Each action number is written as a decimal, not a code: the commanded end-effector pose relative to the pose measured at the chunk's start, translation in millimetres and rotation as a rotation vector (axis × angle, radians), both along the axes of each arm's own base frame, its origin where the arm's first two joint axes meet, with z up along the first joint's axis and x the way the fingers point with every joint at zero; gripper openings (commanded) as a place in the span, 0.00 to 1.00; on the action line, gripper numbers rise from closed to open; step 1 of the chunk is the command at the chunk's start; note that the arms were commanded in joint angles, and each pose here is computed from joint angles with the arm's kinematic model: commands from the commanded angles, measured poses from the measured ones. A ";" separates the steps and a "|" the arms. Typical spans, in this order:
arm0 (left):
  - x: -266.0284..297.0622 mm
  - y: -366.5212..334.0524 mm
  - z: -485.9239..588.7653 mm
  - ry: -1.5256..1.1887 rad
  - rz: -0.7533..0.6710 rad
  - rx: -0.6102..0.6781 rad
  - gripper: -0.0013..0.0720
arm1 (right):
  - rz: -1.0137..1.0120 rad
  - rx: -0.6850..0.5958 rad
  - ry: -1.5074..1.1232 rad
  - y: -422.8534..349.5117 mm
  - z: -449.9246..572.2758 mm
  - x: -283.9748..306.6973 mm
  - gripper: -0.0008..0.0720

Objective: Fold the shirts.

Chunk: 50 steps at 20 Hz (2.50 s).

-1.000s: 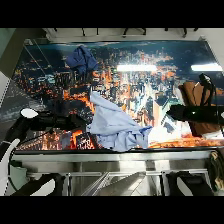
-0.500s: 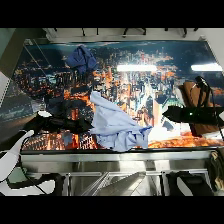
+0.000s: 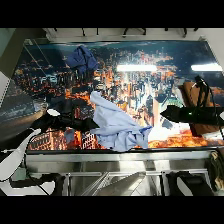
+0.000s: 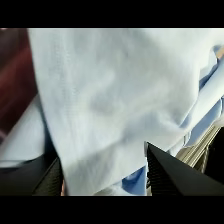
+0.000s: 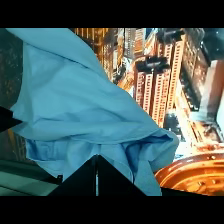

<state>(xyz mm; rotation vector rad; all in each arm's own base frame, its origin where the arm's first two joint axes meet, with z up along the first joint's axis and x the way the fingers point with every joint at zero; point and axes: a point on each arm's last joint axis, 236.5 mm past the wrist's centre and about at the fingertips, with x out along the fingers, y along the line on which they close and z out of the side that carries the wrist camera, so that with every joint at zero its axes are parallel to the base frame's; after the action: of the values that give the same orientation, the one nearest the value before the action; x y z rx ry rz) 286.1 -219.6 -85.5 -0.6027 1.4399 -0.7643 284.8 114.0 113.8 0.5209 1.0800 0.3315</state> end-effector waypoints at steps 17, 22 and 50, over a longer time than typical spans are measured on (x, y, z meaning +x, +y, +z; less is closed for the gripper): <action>26.2 47.7 160.5 -0.258 0.165 -0.106 0.03 | 0.057 0.111 0.298 25.1 -131.8 -70.5 0.97; 24.4 47.6 167.0 -0.250 0.185 -0.111 0.03 | -0.090 0.235 0.207 45.6 -160.8 -45.3 0.97; 5.8 82.9 341.9 -0.676 0.204 -0.054 0.03 | 0.036 -0.017 -0.402 -7.0 95.2 -15.0 0.04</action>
<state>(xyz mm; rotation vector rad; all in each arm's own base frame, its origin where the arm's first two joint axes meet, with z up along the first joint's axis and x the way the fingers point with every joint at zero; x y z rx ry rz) 313.0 -129.5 209.4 -0.5080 0.8348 -0.7445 291.4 147.5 142.3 0.6016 0.7777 0.5909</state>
